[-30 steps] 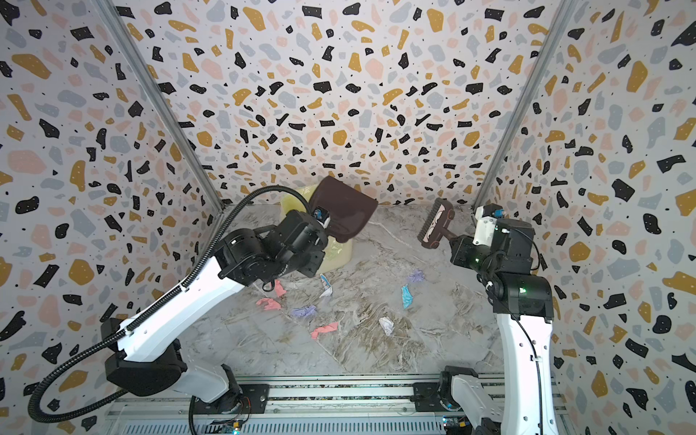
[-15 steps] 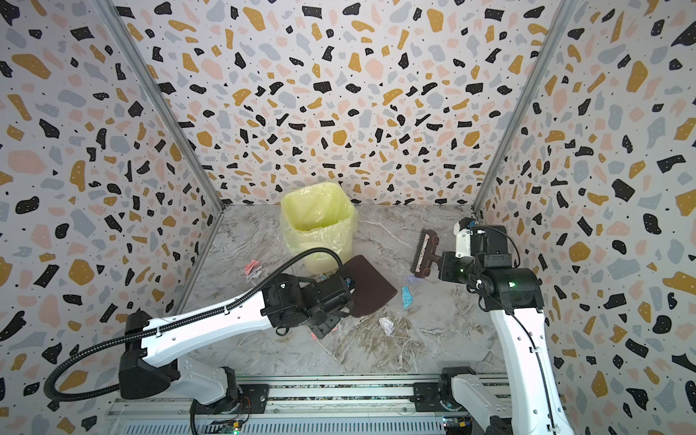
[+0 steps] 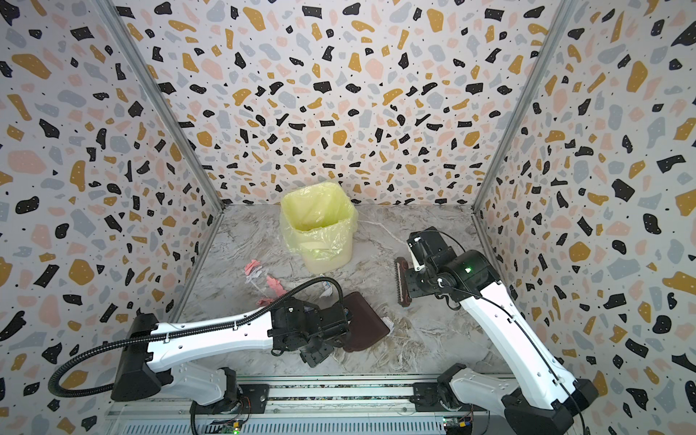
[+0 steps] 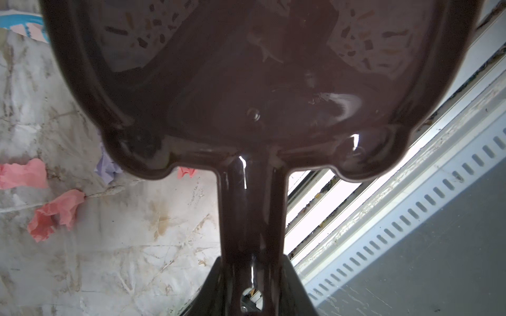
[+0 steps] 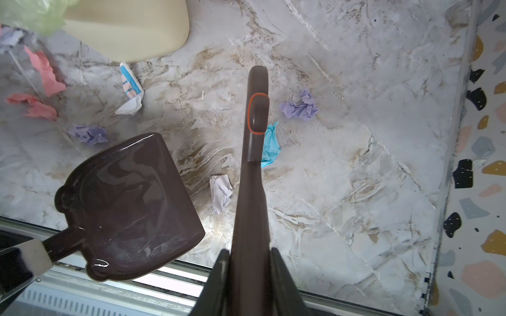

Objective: Sweep away the paper scraps from the table
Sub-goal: 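Lower the brush with the right gripper onto the table beside the dustpan, then sweep the brush toward the dustpan with the right gripper, pushing white paper in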

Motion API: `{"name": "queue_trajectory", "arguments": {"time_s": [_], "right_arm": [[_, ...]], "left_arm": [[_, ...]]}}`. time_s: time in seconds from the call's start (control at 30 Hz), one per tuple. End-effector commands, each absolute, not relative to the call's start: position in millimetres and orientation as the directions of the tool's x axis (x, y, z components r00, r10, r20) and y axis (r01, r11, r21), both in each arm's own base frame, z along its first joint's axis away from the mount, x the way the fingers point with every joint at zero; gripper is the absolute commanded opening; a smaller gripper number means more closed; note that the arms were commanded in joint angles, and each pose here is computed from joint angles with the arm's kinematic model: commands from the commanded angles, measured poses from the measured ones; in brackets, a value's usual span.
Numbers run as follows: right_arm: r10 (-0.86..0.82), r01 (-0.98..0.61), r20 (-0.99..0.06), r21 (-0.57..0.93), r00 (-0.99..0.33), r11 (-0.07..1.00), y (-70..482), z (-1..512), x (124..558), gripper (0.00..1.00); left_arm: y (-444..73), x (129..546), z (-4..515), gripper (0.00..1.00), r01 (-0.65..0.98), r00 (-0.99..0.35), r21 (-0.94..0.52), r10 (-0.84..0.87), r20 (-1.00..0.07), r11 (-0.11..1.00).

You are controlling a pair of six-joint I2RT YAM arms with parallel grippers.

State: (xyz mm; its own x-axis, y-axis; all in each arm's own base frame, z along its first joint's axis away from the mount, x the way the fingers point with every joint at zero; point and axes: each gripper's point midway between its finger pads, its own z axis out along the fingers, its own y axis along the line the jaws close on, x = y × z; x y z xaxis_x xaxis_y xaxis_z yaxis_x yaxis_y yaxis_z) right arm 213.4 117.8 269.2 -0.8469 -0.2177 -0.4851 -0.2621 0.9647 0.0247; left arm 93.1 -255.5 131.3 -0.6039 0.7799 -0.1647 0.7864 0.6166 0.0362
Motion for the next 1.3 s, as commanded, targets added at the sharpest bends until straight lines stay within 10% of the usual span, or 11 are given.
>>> {"name": "queue_trajectory", "arguments": {"time_s": [0.0, 1.27], "right_arm": [[-0.214, -0.241, -0.508, -0.012, -0.834, 0.97, 109, 281, 209, 0.0], [-0.311, -0.326, -0.424, -0.039, -0.85, 0.945, 128, 238, 188, 0.0]], "left_arm": [[-254, 84, 121, 0.0, 0.789, -0.607, 0.013, 0.784, -0.129, 0.614], [-276, 72, 75, 0.0, 0.859, -0.511, -0.009, 0.858, -0.045, 0.512]]}}
